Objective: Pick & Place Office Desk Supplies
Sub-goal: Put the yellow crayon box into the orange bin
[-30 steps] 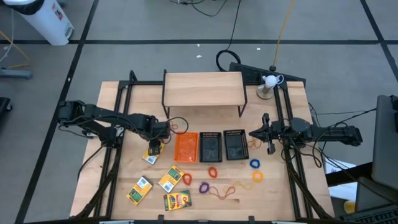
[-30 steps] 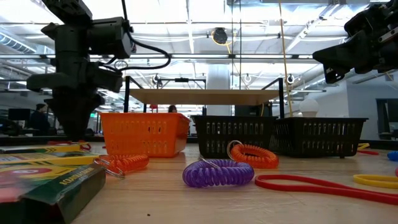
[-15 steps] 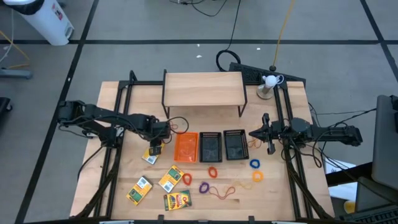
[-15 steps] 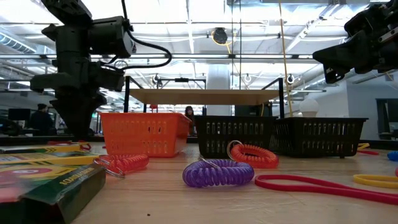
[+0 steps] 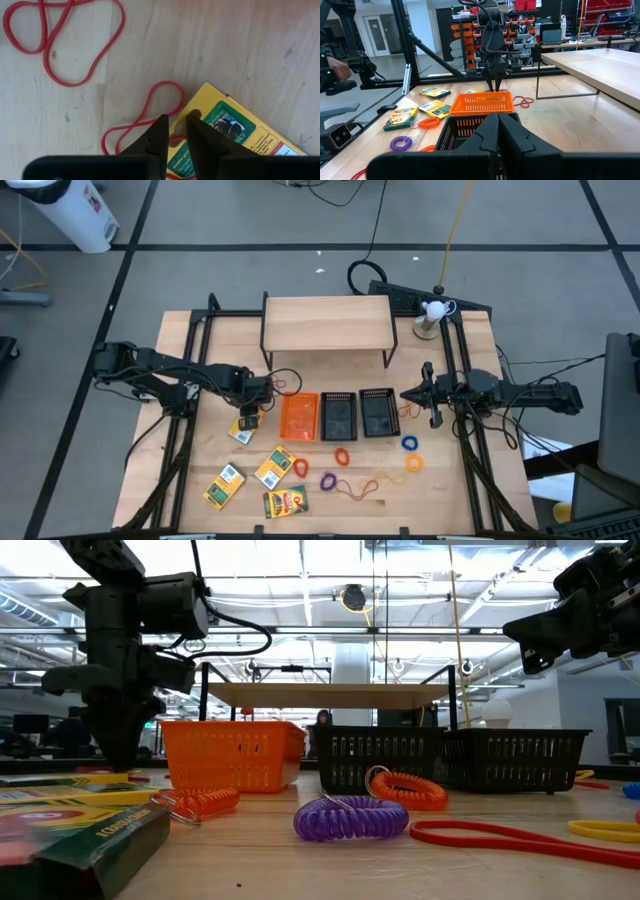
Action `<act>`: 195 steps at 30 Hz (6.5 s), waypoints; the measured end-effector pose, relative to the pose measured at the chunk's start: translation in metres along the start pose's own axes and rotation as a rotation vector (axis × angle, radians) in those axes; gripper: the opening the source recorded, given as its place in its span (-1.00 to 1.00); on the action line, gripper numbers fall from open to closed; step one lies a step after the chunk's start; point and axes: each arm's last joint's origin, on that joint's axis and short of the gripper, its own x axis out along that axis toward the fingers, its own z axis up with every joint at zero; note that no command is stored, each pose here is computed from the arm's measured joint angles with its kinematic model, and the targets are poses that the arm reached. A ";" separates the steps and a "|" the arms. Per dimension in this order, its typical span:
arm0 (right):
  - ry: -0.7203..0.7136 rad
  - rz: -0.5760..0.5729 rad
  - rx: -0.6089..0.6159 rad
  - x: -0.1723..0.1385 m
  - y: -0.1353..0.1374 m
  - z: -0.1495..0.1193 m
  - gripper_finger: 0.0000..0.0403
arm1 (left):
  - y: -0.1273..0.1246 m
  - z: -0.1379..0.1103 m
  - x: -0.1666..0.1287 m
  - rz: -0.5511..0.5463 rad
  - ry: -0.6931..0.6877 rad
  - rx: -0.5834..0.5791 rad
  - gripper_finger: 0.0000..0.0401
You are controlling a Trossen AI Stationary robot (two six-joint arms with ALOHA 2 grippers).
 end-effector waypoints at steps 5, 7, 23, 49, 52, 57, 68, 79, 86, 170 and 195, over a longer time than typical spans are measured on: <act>0.000 0.000 0.000 0.000 0.000 0.000 -1.00 | 0.000 0.000 0.000 0.004 0.000 -0.002 -0.97; 0.000 0.000 0.000 0.000 0.000 0.000 -1.00 | 0.000 0.000 0.000 0.004 0.000 0.000 -0.97; 0.000 0.000 0.000 0.000 0.000 0.000 -1.00 | 0.006 0.008 -0.007 0.041 -0.034 0.004 -0.99; 0.000 0.002 0.000 0.000 0.000 0.000 -0.97 | 0.014 0.025 -0.035 -0.062 -0.024 0.009 -0.42; 0.000 0.003 0.000 0.000 0.000 0.000 -0.96 | 0.018 0.025 -0.035 -0.058 -0.026 0.002 -0.27; 0.000 0.002 0.000 0.000 0.000 0.000 -0.93 | 0.022 0.025 -0.035 -0.068 -0.027 -0.005 -0.09; 0.001 0.003 0.000 0.000 0.000 0.000 -0.93 | 0.021 0.018 -0.027 -0.108 0.002 0.003 -0.06; 0.001 0.003 0.000 0.000 0.000 0.000 -0.93 | 0.021 0.019 -0.025 -0.118 0.003 0.008 -0.06; 0.009 0.003 0.000 0.001 0.000 -0.001 -0.93 | 0.022 0.022 0.001 -0.130 0.123 0.022 -0.06; 0.063 -0.007 -0.005 0.004 -0.001 -0.005 -0.94 | -0.046 0.077 -0.149 -0.059 0.150 0.072 -1.00; 0.063 -0.007 0.003 0.004 -0.001 -0.005 -0.97 | -0.074 0.106 -0.198 0.252 -0.344 0.126 -1.00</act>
